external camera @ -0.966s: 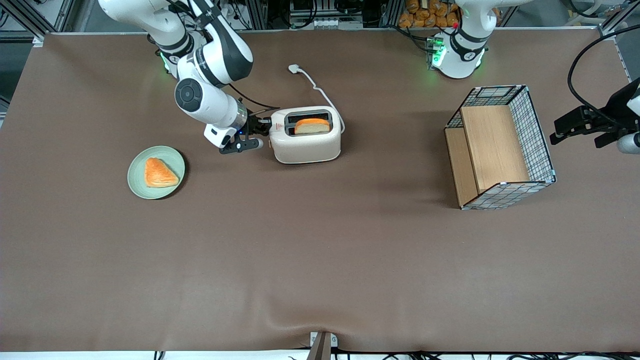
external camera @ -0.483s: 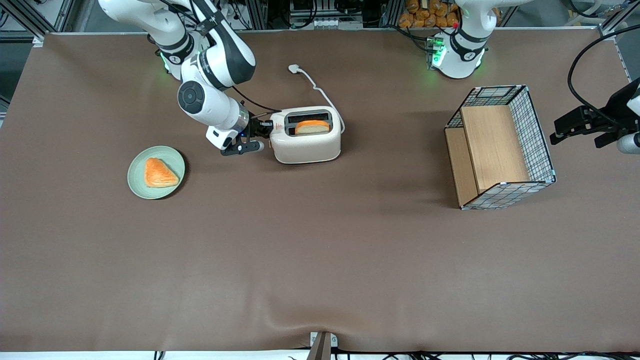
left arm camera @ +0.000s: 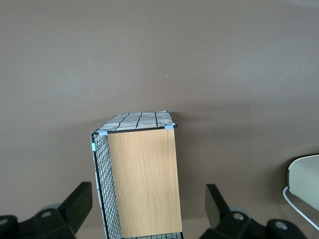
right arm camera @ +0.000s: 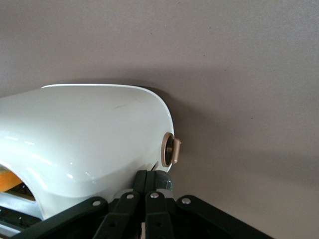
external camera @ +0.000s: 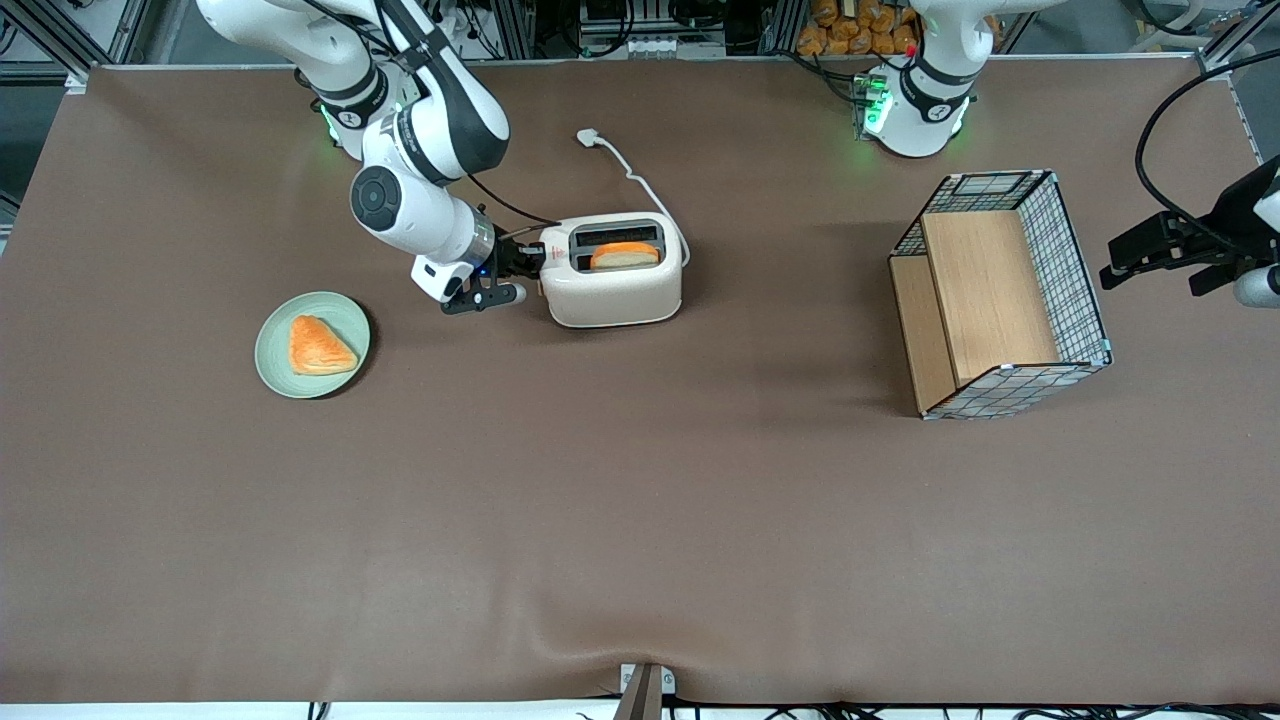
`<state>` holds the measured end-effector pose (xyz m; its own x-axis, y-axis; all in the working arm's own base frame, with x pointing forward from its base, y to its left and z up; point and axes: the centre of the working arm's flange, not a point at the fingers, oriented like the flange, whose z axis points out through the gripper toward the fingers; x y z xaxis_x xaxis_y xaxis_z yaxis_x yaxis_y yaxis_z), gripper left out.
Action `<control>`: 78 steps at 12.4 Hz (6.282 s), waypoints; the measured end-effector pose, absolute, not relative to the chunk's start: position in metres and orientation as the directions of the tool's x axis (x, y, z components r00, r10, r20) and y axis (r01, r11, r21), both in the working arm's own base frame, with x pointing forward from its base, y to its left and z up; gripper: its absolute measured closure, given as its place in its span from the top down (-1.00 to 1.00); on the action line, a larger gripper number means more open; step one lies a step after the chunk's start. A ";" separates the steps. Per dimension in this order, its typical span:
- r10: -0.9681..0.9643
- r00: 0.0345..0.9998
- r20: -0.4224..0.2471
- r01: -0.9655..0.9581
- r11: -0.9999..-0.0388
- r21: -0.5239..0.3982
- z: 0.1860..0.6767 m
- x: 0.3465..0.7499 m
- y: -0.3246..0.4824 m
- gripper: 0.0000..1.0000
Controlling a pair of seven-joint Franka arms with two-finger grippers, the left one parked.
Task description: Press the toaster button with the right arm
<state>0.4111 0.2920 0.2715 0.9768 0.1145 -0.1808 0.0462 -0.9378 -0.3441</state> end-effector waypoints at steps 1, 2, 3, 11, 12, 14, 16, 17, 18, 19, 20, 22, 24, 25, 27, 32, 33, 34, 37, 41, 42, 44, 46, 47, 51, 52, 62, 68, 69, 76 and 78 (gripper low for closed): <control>0.123 0.977 -0.177 0.055 -0.936 -0.347 0.270 0.411 0.291 -0.98; 0.128 0.976 -0.175 0.061 -0.936 -0.347 0.267 0.410 0.290 -0.98; 0.129 0.976 -0.176 0.061 -0.936 -0.347 0.266 0.410 0.290 -0.98; 0.128 0.976 -0.175 0.060 -0.935 -0.349 0.261 0.409 0.287 -0.98; 0.127 0.976 -0.175 0.059 -0.936 -0.347 0.259 0.409 0.287 -0.98; 0.122 0.977 -0.176 0.055 -0.938 -0.342 0.253 0.409 0.285 -0.98; 0.121 0.977 -0.176 0.054 -0.938 -0.342 0.251 0.410 0.285 -0.98; 0.121 0.977 -0.176 0.054 -0.938 -0.342 0.251 0.410 0.285 -0.98; 0.121 0.977 -0.176 0.054 -0.938 -0.342 0.251 0.410 0.285 -0.98; 0.121 0.977 -0.176 0.055 -0.938 -0.342 0.251 0.410 0.285 -0.98; 0.121 0.977 -0.176 0.055 -0.938 -0.342 0.251 0.410 0.285 -0.98; 0.121 0.977 -0.175 0.055 -0.938 -0.342 0.251 0.410 0.285 -0.98; 0.124 0.977 -0.174 0.057 -0.938 -0.343 0.251 0.410 0.285 -0.98; 0.125 0.977 -0.174 0.059 -0.937 -0.343 0.251 0.410 0.284 -0.98; 0.125 0.977 -0.173 0.059 -0.937 -0.343 0.251 0.410 0.284 -0.98; 0.124 0.977 -0.173 0.058 -0.937 -0.344 0.251 0.411 0.282 -0.98; 0.122 0.977 -0.173 0.056 -0.937 -0.344 0.251 0.412 0.281 -0.98; 0.119 0.978 -0.174 0.053 -0.938 -0.343 0.250 0.413 0.280 -0.98; 0.120 0.976 -0.182 0.050 -0.936 -0.349 0.251 0.418 0.274 -0.98; 0.143 0.967 -0.212 0.051 -0.920 -0.389 0.270 0.440 0.261 -0.84; 0.144 0.963 -0.229 0.040 -0.914 -0.405 0.282 0.450 0.257 -0.62; 0.142 0.960 -0.240 0.027 -0.905 -0.425 0.310 0.475 0.244 -0.15; 0.163 0.966 -0.201 0.078 -0.924 -0.375 0.345 0.505 0.223 0.32; 0.166 0.967 -0.195 0.090 -0.933 -0.347 0.368 0.522 0.209 0.55; 0.146 0.978 -0.146 0.105 -0.961 -0.255 0.462 0.576 0.138 1.00; 0.131 0.982 -0.138 0.093 -0.964 -0.248 0.483 0.586 0.121 1.00; 0.012 1.000 0.007 0.012 -0.999 -0.052 0.637 0.590 0.016 1.00; -0.091 0.993 0.068 -0.090 -0.996 -0.029 0.692 0.527 -0.001 1.00; -0.095 0.993 0.075 -0.094 -0.995 -0.022 0.694 0.523 -0.003 1.00; -0.111 0.991 0.074 -0.111 -0.994 -0.014 0.681 0.534 -0.012 1.00; -0.111 0.991 0.072 -0.111 -0.994 -0.013 0.678 0.536 -0.012 1.00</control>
<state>0.5363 -0.0117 0.6779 0.9912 -0.1112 0.0722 -0.1105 -0.9938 -0.0131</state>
